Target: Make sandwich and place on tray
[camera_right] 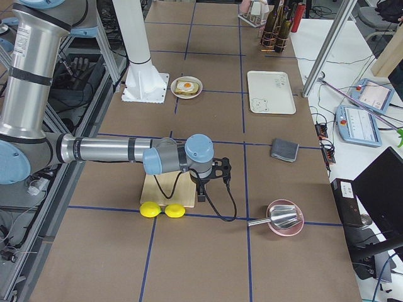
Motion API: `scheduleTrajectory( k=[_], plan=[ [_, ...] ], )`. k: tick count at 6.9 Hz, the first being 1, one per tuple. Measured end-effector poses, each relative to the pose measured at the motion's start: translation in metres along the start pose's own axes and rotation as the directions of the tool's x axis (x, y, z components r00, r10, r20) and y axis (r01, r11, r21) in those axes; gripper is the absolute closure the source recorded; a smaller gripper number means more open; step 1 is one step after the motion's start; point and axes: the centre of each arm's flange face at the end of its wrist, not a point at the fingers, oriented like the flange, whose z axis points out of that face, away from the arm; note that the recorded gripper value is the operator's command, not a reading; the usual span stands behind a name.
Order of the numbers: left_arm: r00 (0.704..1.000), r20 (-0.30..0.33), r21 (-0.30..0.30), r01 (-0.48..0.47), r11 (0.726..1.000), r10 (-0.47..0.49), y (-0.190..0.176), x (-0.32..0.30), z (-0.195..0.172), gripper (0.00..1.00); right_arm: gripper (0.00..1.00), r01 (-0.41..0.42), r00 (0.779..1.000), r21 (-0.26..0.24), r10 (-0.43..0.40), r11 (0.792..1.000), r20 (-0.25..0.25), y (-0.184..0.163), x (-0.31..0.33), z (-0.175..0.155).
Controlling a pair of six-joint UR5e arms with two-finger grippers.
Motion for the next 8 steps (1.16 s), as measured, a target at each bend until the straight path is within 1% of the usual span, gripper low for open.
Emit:
scheduleTrajectory(
  k=[1,2,3,5,6,8],
  plan=[
    [0.999,-0.029,0.005,-0.015,1.000,0.015,-0.003,0.006,0.004,0.00,0.00,-0.044,0.999,-0.001,0.044,0.999,0.010,0.004,-0.022,0.018],
    [0.999,-0.041,0.005,-0.027,1.000,0.027,-0.004,0.011,0.006,0.00,0.00,-0.056,0.998,0.007,0.056,0.998,0.013,0.016,-0.039,0.036],
    [0.998,-0.045,0.006,-0.035,0.999,0.035,-0.005,0.014,0.007,0.00,0.00,-0.054,0.998,0.017,0.053,0.998,0.025,0.035,-0.054,0.055],
    [0.998,-0.045,0.012,-0.044,0.999,0.045,-0.006,0.015,0.007,0.00,0.03,-0.047,0.998,0.043,0.045,0.998,0.031,0.079,-0.081,0.093],
    [0.998,-0.046,0.013,-0.046,0.999,0.047,-0.007,0.016,0.007,0.00,0.04,-0.070,0.997,0.039,0.069,0.997,0.032,0.091,-0.091,0.106],
    [0.998,-0.046,0.014,-0.048,0.999,0.049,-0.007,0.016,0.007,0.00,0.06,-0.077,0.997,0.037,0.077,0.996,0.010,0.104,-0.096,0.120]
  ],
)
